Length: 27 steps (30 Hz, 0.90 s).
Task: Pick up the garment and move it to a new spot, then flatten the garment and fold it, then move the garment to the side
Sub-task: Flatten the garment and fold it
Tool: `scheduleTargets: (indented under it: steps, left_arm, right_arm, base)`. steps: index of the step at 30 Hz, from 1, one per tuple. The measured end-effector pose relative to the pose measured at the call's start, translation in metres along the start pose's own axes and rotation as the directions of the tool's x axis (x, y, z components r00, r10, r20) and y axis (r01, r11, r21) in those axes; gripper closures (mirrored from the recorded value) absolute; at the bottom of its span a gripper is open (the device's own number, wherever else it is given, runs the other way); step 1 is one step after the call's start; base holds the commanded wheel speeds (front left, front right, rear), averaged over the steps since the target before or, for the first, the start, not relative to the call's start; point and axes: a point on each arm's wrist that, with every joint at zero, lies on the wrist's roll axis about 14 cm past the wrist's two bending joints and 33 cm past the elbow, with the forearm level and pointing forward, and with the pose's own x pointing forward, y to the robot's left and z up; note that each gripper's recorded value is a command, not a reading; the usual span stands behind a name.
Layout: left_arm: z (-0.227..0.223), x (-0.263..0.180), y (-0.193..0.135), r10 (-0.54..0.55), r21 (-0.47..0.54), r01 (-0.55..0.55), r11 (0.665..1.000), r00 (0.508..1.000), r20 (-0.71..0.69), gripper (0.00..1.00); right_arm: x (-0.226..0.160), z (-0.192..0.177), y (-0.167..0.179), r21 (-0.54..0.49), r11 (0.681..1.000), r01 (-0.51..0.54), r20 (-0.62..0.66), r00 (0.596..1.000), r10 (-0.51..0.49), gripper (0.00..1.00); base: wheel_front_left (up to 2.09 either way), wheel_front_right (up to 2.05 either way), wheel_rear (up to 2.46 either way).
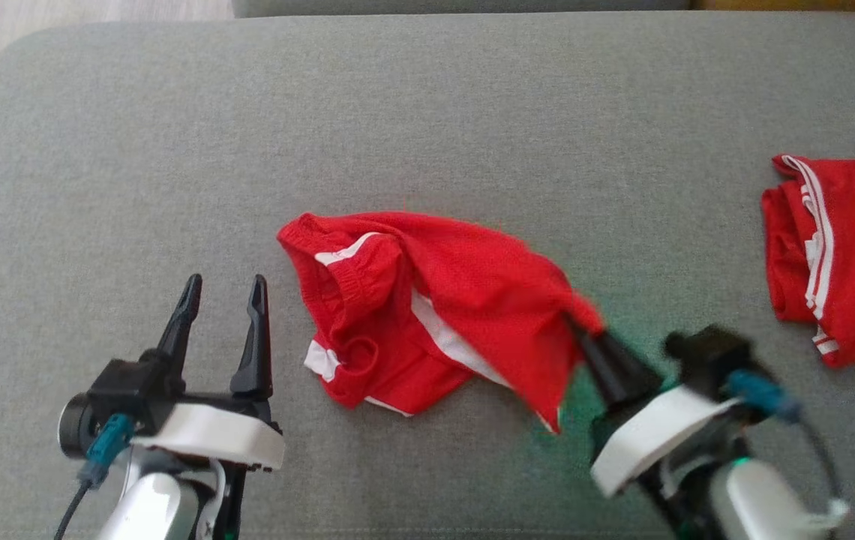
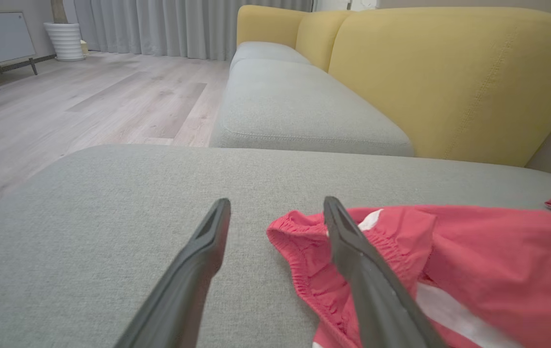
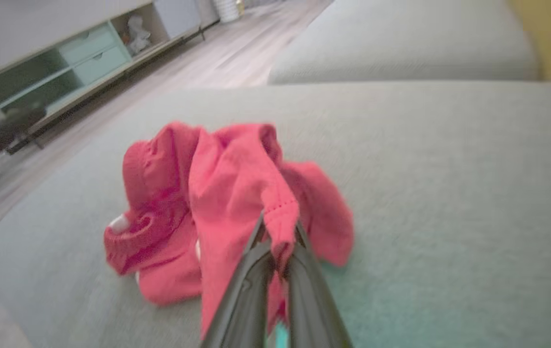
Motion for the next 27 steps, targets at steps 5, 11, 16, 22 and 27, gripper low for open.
scheduleTargets:
  steps: [5,11,16,22,27]
  left_arm:
    - [0.003,0.003,-0.005,-0.017,-0.007,0.017,1.0,1.0,0.012,0.0]
    - [0.002,0.011,-0.007,-0.028,-0.015,0.028,0.999,1.0,0.012,0.0]
    - [-0.003,0.02,-0.006,-0.032,-0.011,0.032,0.999,0.999,0.003,0.0]
    - [-0.014,0.025,-0.006,-0.026,-0.02,0.026,0.999,0.999,-0.025,0.0]
    - [-0.016,0.024,-0.007,-0.032,-0.017,0.031,0.999,0.999,-0.032,0.0]
  right_arm:
    - [-0.005,0.046,-0.042,0.015,0.992,0.125,0.137,0.982,-0.126,1.0]
    - [0.005,0.072,-0.094,0.05,0.97,0.239,0.183,0.952,-0.244,1.0]
    - [0.037,0.064,-0.125,0.102,0.958,0.268,0.106,0.955,-0.279,1.0]
    - [0.068,0.037,-0.147,0.139,0.947,0.289,-0.004,0.957,-0.291,0.0]
    - [0.068,0.041,-0.148,0.141,0.947,0.288,0.051,0.954,-0.297,0.0]
  base:
    - [0.0,0.0,0.0]
    - [0.0,0.0,0.0]
    - [0.0,0.0,0.0]
    - [0.0,0.0,0.0]
    - [0.0,0.0,0.0]
